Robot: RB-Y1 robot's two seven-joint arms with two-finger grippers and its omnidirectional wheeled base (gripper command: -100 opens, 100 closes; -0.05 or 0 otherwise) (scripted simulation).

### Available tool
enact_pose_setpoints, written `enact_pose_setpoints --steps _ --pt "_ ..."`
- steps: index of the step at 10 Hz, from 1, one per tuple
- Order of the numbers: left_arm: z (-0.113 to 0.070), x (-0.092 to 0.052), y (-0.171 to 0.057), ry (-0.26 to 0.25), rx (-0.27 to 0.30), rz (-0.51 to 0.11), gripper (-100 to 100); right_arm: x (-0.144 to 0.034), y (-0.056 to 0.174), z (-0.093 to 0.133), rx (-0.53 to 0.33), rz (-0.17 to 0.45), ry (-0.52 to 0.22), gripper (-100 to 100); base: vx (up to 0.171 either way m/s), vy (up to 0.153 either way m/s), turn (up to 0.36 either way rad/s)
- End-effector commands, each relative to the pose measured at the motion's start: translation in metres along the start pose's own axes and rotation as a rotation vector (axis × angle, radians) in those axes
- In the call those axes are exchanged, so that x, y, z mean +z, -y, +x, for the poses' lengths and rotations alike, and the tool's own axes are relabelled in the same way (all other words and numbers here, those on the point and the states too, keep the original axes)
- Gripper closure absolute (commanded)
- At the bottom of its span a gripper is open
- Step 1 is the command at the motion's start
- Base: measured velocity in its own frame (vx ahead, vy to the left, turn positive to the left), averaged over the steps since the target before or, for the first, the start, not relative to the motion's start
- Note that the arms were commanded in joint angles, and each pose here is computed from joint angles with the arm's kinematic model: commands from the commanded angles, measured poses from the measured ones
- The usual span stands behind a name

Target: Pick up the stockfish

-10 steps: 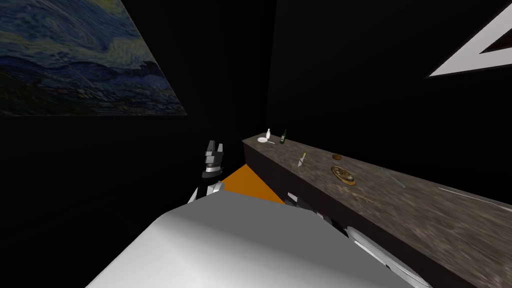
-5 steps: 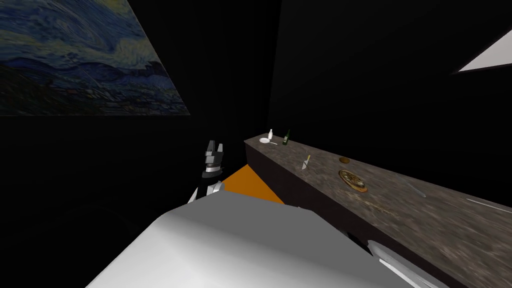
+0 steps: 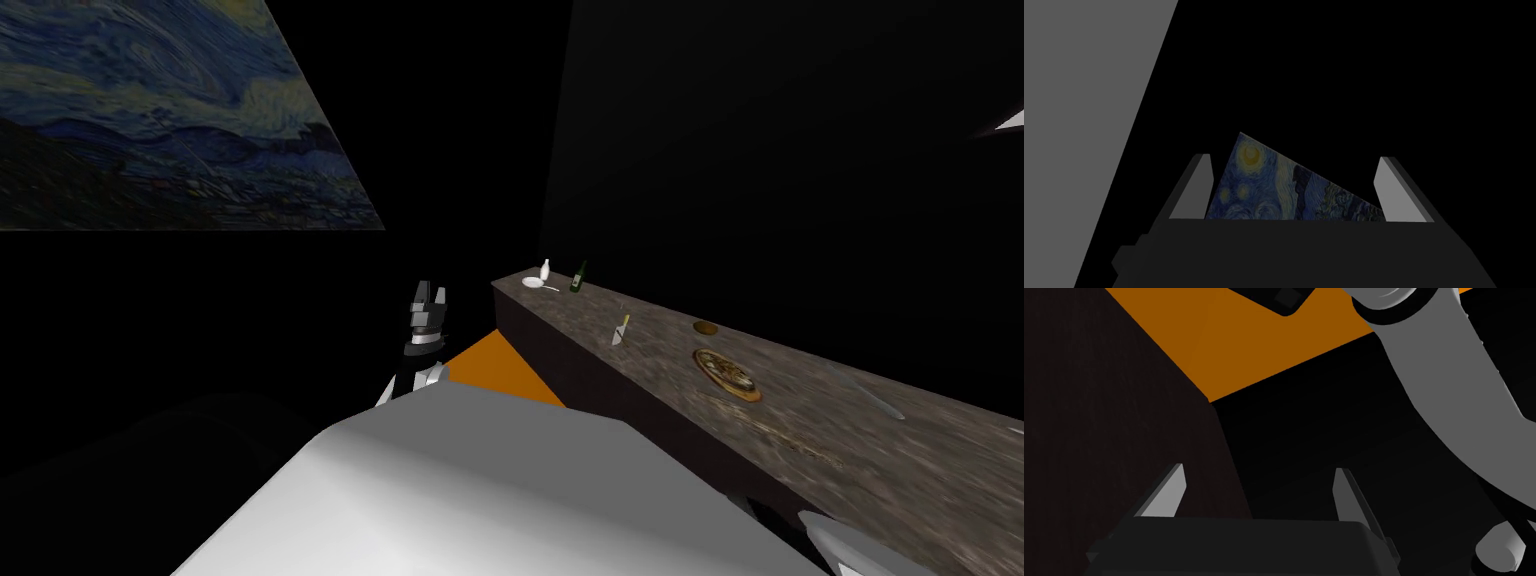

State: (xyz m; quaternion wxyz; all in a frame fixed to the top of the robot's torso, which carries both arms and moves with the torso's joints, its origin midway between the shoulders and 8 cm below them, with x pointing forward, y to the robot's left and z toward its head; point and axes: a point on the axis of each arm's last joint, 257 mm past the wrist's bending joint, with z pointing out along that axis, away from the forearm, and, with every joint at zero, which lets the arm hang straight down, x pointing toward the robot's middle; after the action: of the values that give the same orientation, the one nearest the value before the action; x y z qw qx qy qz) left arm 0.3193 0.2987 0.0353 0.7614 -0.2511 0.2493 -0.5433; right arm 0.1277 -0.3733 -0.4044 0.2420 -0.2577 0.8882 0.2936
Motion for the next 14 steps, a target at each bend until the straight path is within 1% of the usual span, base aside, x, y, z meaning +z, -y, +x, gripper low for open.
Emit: enact_pose_setpoints --steps 1,2,3,4,5,6,7,8,9,10,11,12,13,14 --pt "0.000 0.000 0.000 0.000 0.000 0.000 0 -0.008 0.010 0.012 -0.004 0.023 -0.036 -100 0.017 0.001 0.002" --pt "0.000 0.000 0.000 0.000 0.000 0.000 0 -0.032 0.020 0.043 -0.023 0.043 -0.136 -100 0.038 0.010 0.083" --pt "0.000 0.000 0.000 0.000 0.000 0.000 0 -0.044 0.030 0.049 -0.025 0.067 -0.163 -100 0.043 0.008 0.065" --pt "0.000 0.000 0.000 0.000 0.000 0.000 0 -0.067 0.036 0.076 -0.038 0.083 -0.252 -100 0.052 -0.008 0.080" --pt "0.000 0.000 0.000 0.000 0.000 0.000 0 -0.085 0.048 0.081 -0.044 0.112 -0.287 -100 0.054 -0.005 0.062" --pt "0.000 0.000 0.000 0.000 0.000 0.000 0 -0.110 0.054 0.104 -0.054 0.127 -0.369 -100 0.068 0.005 0.099" --pt "0.000 0.000 0.000 0.000 0.000 0.000 0 -0.128 0.065 0.106 -0.060 0.155 -0.402 -100 0.054 0.000 0.051" --pt "0.000 0.000 0.000 0.000 0.000 0.000 0 -0.130 0.066 0.106 -0.062 0.157 -0.406 -100 0.018 -0.005 -0.001" --pt "0.000 0.000 0.000 0.000 0.000 0.000 0 -0.166 0.075 0.124 -0.077 0.184 -0.499 -100 0.033 -0.003 0.081" --pt "0.000 0.000 0.000 0.000 0.000 0.000 0 -0.177 0.081 0.125 -0.079 0.202 -0.518 -100 0.043 -0.008 0.058" --pt "0.000 0.000 0.000 0.000 0.000 0.000 0 -0.207 0.087 0.137 -0.095 0.217 -0.597 -100 0.054 -0.027 0.077" --pt "0.000 0.000 0.000 0.000 0.000 0.000 0 -0.218 0.092 0.136 -0.098 0.233 -0.615 -100 0.045 -0.018 0.052" --pt "0.000 0.000 0.000 0.000 0.000 0.000 0 -0.224 0.095 0.138 -0.093 0.246 -0.623 -100 0.022 0.003 0.005" --pt "0.000 0.000 0.000 0.000 0.000 0.000 0 -0.267 0.105 0.146 -0.106 0.283 -0.714 -100 0.036 0.001 0.087"
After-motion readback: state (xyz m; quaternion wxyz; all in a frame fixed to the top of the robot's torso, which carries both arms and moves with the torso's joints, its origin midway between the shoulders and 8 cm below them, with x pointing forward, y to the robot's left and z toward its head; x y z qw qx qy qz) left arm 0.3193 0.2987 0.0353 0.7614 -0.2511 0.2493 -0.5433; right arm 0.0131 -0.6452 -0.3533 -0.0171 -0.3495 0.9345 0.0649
